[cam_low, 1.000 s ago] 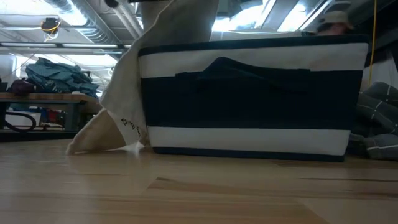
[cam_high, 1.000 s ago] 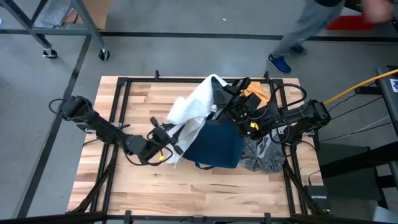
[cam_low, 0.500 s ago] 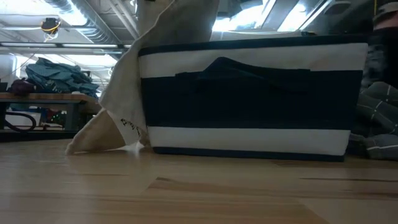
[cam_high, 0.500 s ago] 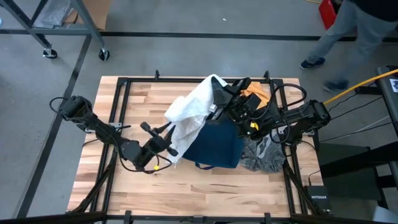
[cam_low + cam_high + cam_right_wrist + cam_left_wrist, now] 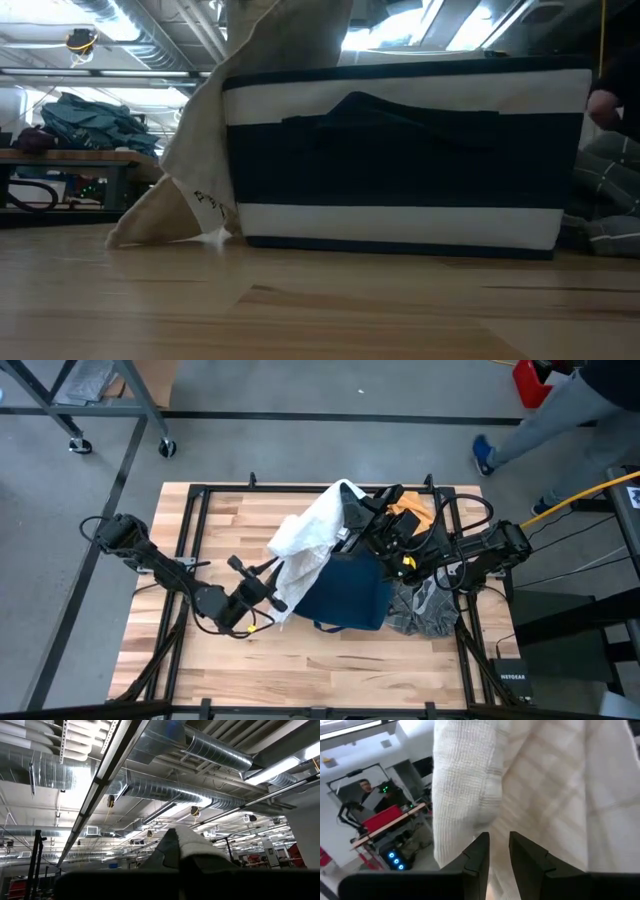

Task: Fold towel
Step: Fold the white patterned towel

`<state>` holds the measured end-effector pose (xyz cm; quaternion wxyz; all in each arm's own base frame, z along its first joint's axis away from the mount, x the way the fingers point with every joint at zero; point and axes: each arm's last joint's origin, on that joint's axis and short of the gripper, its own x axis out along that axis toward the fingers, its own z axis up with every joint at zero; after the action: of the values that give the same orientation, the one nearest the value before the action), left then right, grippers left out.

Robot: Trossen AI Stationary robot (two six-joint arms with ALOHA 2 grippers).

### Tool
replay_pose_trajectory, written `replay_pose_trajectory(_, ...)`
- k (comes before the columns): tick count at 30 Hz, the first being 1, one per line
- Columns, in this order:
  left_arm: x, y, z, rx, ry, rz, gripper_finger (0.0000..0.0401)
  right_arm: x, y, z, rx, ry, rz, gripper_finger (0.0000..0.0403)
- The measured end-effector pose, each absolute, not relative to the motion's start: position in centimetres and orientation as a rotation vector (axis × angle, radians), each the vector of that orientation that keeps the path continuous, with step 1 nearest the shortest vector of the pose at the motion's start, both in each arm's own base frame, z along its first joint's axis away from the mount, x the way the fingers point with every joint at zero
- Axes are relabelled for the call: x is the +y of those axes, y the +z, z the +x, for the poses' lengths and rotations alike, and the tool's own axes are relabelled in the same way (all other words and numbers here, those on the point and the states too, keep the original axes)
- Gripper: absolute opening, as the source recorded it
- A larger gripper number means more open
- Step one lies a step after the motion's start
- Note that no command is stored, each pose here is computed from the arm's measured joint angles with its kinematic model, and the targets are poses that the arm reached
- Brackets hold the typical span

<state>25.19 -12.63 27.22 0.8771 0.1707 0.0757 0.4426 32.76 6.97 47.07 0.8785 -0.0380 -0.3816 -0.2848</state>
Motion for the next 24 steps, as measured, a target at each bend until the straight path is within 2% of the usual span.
replay_pose_trajectory(11,-11.1,27.6,25.8,0.127,0.992,0.277,0.0067,7.0,47.1,32.8,-0.794,-0.596,-0.084,0.0001)
replay_pose_trajectory(21,-12.2,27.7,25.3,0.135,0.933,0.326,0.0068,7.0,47.1,32.8,-0.792,-0.597,-0.088,0.0001)
replay_pose_trajectory(24,-12.2,27.7,25.4,0.126,0.903,0.347,0.0079,7.0,47.1,32.8,-0.792,-0.598,-0.089,0.0001)
